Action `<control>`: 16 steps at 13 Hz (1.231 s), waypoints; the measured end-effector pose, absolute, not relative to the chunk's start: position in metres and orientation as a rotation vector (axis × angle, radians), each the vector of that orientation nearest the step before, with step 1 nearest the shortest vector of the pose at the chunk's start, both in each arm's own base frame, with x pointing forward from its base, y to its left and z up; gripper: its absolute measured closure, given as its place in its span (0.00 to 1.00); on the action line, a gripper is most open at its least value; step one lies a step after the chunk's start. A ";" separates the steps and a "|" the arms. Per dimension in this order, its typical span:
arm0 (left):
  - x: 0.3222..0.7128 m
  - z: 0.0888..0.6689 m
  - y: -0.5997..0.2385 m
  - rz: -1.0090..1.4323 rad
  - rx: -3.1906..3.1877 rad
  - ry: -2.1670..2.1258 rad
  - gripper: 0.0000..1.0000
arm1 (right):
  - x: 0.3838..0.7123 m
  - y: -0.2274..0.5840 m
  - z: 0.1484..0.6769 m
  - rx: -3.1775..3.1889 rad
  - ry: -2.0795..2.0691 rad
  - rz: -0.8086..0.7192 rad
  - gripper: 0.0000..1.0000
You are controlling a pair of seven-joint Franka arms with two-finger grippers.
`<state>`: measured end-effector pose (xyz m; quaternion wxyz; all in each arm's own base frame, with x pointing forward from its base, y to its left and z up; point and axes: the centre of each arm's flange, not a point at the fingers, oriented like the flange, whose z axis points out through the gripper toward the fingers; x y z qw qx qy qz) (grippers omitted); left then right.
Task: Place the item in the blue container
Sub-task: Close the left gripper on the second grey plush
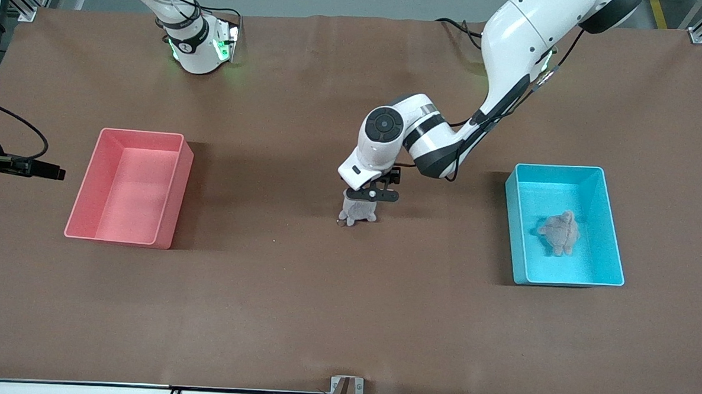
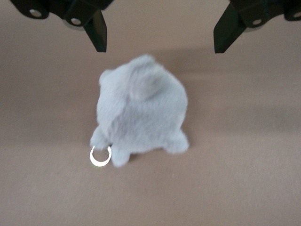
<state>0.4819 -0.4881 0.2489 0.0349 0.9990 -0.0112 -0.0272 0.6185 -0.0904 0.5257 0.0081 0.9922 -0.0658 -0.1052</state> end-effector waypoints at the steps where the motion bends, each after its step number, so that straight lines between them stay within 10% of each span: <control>1: 0.488 0.248 -0.490 -0.064 3.073 -0.020 0.00 | 0.619 -0.090 0.529 3.102 -0.204 -0.317 0.00; 16: 0.504 0.201 -0.499 0.044 3.040 0.006 0.00 | 0.578 -0.066 0.547 3.137 -0.147 -0.256 0.00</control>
